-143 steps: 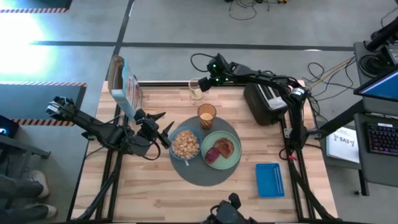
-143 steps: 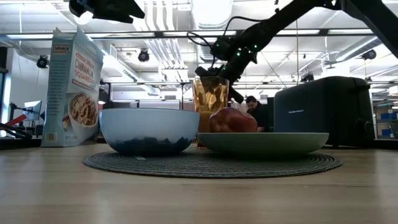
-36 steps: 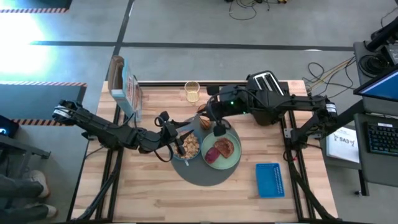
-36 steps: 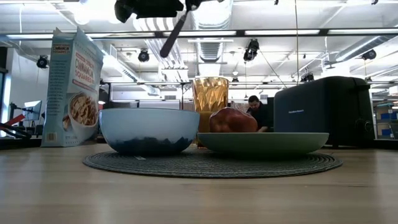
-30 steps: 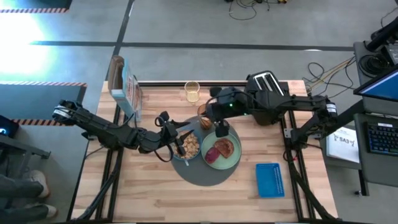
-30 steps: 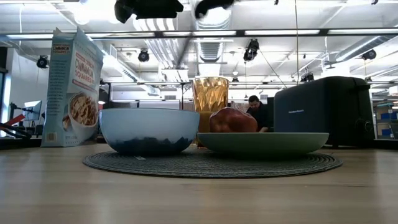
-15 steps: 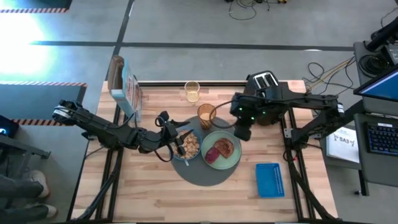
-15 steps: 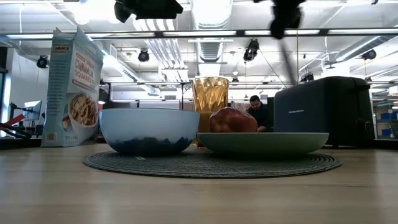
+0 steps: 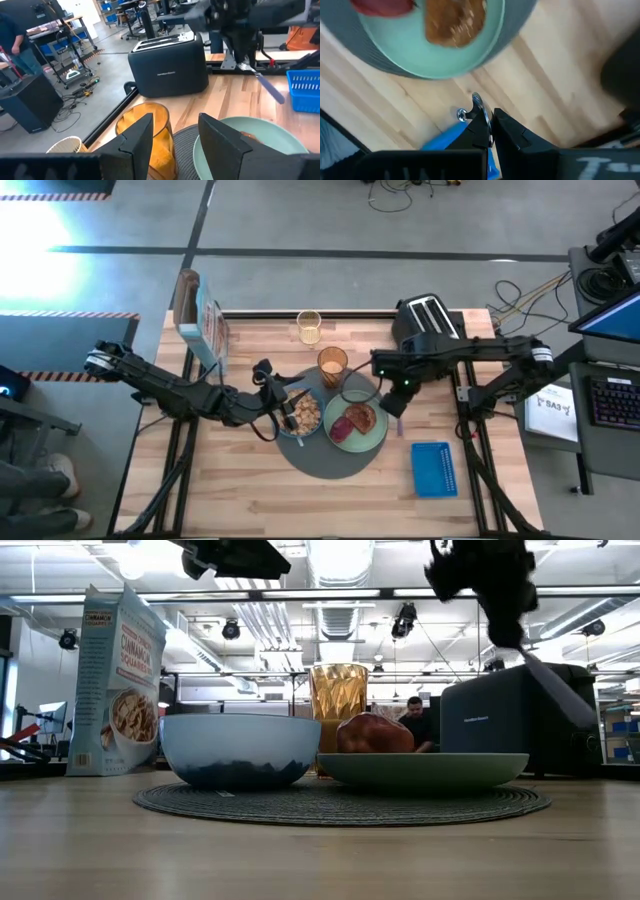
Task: Arrange a breakfast setting
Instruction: Put the violet spoon on the table to the right side of the green plate, then move the green plate to the bottom side of the table mat
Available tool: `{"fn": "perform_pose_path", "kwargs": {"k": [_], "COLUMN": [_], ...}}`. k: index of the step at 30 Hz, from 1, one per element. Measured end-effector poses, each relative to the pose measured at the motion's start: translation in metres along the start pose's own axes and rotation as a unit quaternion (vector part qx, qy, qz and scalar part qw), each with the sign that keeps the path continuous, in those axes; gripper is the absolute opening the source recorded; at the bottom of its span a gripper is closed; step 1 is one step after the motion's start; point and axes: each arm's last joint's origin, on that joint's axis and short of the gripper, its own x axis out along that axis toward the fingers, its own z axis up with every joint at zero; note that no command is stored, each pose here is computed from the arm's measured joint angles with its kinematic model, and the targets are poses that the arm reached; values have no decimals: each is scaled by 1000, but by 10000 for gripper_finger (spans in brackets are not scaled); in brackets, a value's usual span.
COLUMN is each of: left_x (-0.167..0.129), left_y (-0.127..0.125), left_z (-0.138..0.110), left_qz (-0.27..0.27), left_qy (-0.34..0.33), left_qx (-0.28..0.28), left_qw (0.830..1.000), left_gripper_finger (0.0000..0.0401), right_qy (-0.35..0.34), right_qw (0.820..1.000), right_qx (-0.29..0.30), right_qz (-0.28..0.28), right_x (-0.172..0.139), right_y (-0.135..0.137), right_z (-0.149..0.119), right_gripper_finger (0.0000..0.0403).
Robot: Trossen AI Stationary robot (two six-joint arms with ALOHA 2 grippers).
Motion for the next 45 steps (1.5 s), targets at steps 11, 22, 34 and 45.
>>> {"fn": "perform_pose_path", "kwargs": {"k": [11, 22, 34, 45], "left_x": [0, -1, -1, -1], "left_y": [0, 0, 0, 0], "left_z": [-5, -6, -7, -7], "left_qz": [0, -1, -1, -1], "left_qy": [18, 24, 27, 27], "left_qx": [21, 28, 32, 30], "left_qw": [1000, 999, 999, 999], "left_gripper_finger": [141, 141, 141, 141], "right_qy": [64, 73, 47, 30], "right_qw": [993, 988, 989, 991], "right_qx": [42, 80, 92, 99], "right_qz": [95, 112, 107, 81], "right_x": [44, 85, 109, 109], "right_y": [-7, -35, -58, -66], "right_z": [3, 8, 11, 14], "right_gripper_finger": [8, 8, 10, 80]}}
